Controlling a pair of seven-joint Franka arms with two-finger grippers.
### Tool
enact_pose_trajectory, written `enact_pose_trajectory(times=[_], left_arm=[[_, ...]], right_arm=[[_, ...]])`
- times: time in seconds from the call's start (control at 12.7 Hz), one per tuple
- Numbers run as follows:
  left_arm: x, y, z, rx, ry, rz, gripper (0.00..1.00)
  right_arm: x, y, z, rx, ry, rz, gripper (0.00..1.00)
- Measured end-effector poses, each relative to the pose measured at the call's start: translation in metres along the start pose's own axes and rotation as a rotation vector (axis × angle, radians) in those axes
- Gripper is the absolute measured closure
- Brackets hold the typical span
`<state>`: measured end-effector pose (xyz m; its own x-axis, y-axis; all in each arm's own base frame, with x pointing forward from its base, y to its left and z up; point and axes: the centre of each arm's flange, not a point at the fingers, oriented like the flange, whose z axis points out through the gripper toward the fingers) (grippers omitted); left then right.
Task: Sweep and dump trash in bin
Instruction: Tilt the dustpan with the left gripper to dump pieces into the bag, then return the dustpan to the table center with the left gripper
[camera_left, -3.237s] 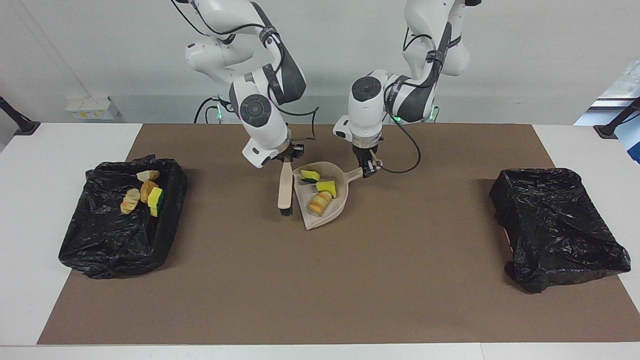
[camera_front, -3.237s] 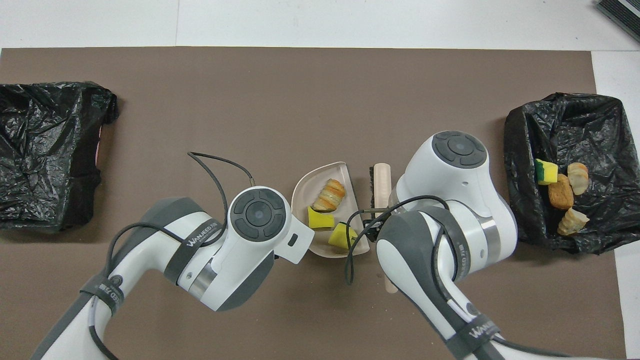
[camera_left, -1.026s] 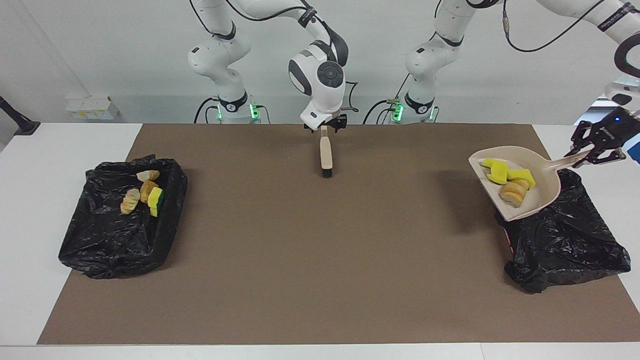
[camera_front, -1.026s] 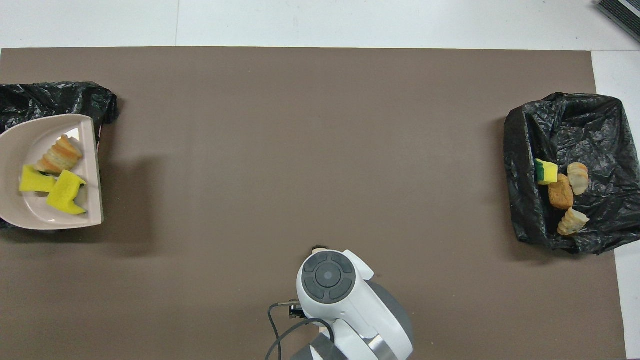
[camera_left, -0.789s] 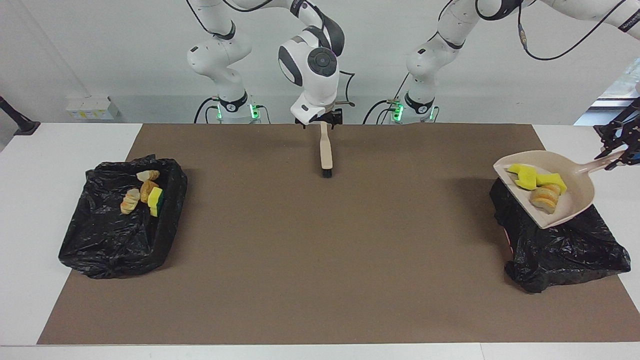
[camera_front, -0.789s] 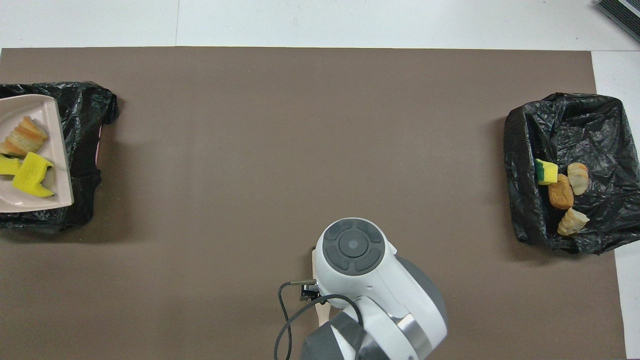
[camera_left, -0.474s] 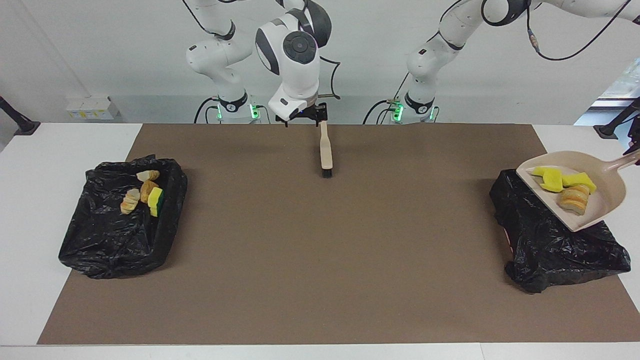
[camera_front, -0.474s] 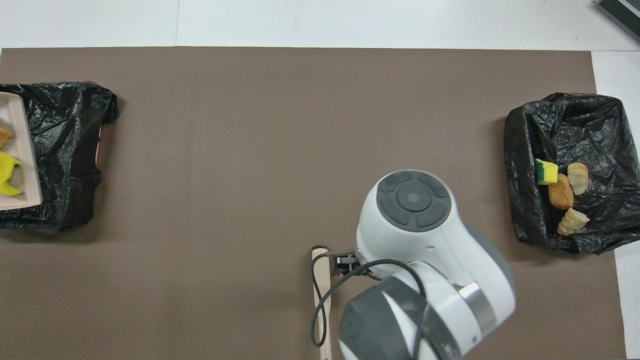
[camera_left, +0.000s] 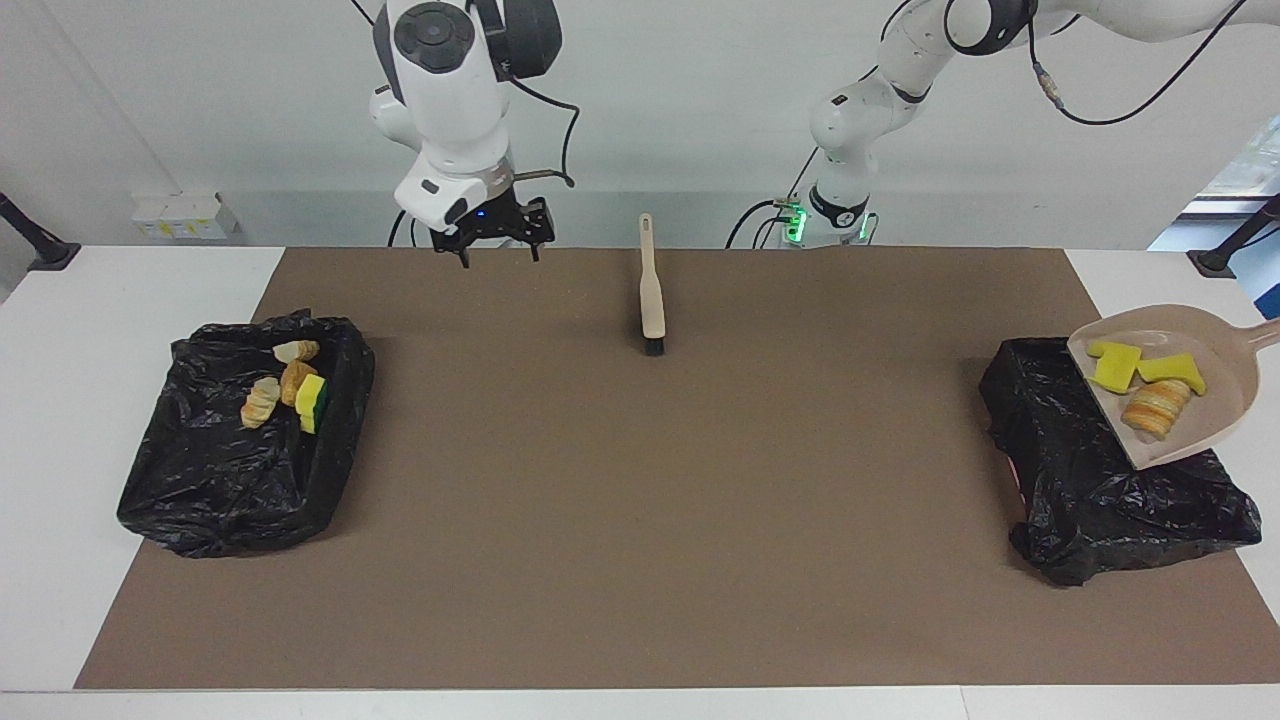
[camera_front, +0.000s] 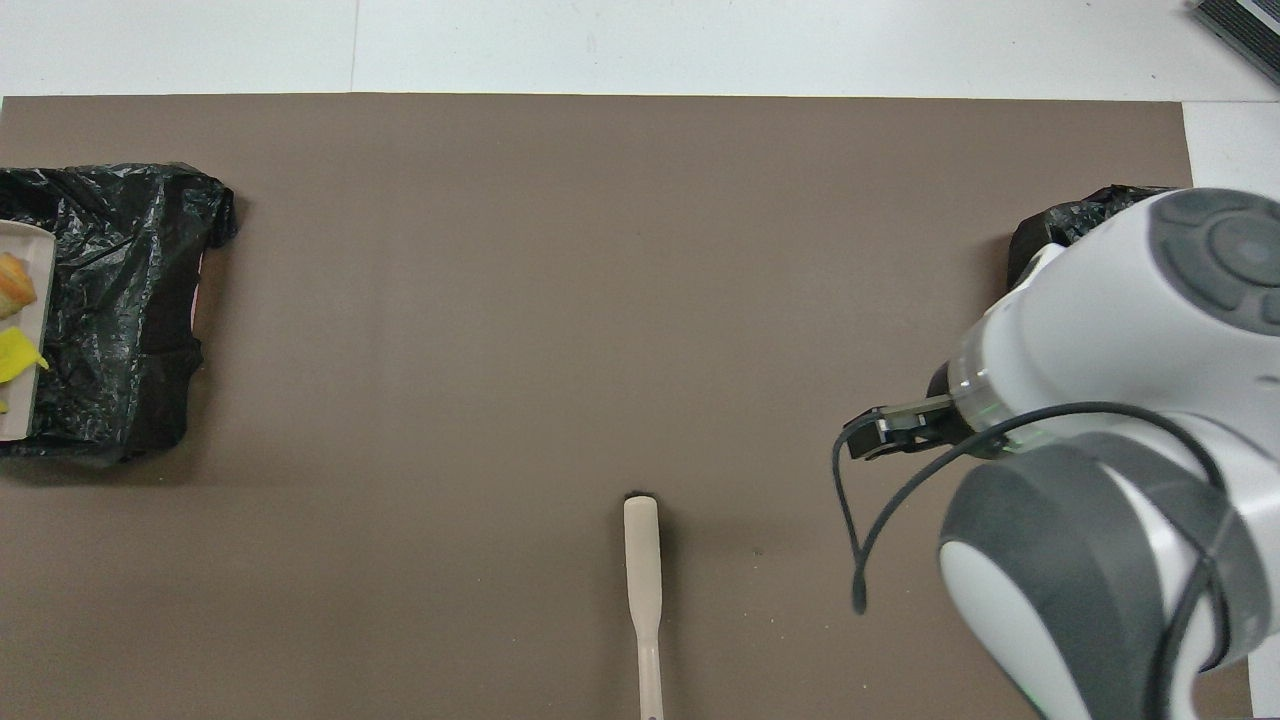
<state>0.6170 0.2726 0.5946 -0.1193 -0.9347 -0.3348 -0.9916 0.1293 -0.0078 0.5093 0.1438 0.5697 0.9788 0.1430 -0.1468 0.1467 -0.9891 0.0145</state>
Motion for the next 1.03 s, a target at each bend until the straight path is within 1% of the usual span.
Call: enact_pose_trajectory(times=[0.08,0.24,0.39,0.55,0.63,0.87,0.95,1.03], left_arm=[[0.012,-0.009,-0.005,-0.012,-0.052,0.039,0.67],[0.027,-0.020,-0.014,-0.036,-0.145,0.092,0.67],[0.038,-0.028,-0.027,-0.056,-0.249,0.142,0.67],[0.053,-0.035,-0.049,-0.053,-0.334,0.180,0.67],[0.057,-0.034,-0.063,-0.039,-0.355,0.184,0.67],[0.052,-0.016,-0.107,0.013,-0.379,0.154,0.67],[0.051,-0.009,-0.120,0.037,-0.363,0.139,0.67],[0.051,-0.003,-0.129,0.063,-0.316,0.121,0.67]], right_arm=[[0.003,0.024,-0.007,-0.016,0.014,-0.017,0.00],[0.004,0.071,-0.013,-0.045,0.026,-0.056,0.00],[0.003,0.114,-0.015,-0.049,0.026,-0.069,0.00],[0.000,0.155,-0.018,-0.043,0.034,-0.050,0.00],[-0.002,0.173,-0.022,-0.042,0.047,-0.039,0.00],[-0.002,0.210,-0.026,-0.044,0.077,-0.018,0.00],[0.000,0.210,-0.031,-0.040,0.089,-0.006,0.00],[0.001,0.204,-0.038,-0.029,0.102,0.041,0.00]])
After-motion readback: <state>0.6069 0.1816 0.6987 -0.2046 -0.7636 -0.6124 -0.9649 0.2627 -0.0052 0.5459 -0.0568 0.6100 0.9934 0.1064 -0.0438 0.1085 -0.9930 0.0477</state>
